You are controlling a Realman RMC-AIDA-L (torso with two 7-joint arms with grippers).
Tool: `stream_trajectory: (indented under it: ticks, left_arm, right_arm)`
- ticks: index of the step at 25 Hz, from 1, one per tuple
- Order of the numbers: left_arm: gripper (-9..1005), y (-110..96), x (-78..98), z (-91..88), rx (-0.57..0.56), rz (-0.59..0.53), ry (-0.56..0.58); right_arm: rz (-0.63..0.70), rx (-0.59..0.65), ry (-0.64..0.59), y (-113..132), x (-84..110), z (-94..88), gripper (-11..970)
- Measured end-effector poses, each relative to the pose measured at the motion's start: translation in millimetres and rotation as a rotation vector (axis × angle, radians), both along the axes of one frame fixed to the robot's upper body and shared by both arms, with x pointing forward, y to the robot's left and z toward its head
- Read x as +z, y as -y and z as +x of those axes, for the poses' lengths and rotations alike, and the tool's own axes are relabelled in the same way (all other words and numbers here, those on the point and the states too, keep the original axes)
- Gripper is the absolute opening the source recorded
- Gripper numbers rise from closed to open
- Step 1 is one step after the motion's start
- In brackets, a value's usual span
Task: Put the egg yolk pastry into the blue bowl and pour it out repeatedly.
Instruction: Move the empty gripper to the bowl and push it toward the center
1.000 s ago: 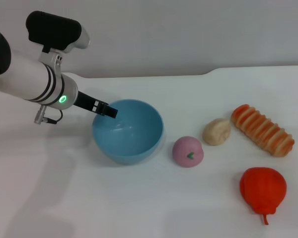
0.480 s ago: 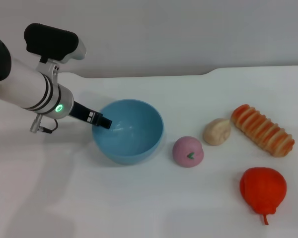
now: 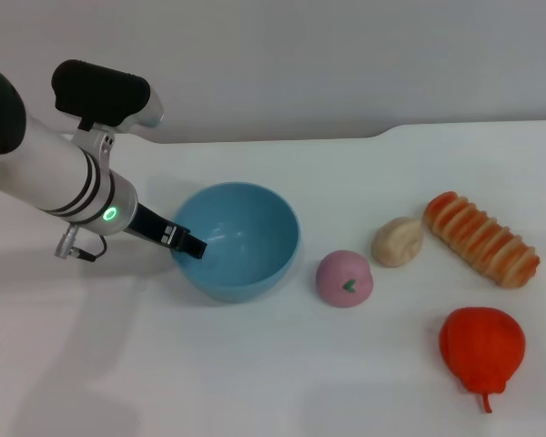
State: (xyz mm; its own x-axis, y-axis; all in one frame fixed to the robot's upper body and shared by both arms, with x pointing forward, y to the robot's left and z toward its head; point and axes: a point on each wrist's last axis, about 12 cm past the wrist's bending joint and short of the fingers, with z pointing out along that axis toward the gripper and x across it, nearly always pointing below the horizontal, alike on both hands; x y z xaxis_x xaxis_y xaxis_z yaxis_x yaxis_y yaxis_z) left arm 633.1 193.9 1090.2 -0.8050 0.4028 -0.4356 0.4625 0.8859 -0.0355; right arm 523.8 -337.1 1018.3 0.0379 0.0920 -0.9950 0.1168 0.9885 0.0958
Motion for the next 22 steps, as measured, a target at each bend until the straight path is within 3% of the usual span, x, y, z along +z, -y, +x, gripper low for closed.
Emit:
stream_trajectory:
  ticks: [22]
  left_arm:
    - [798, 10.1, -10.2, -1.7, 0.033, -0.057, -0.019]
  right_arm:
    - [-0.005, -0.01, 0.002, 1.5, 0.4, 0.0, 721]
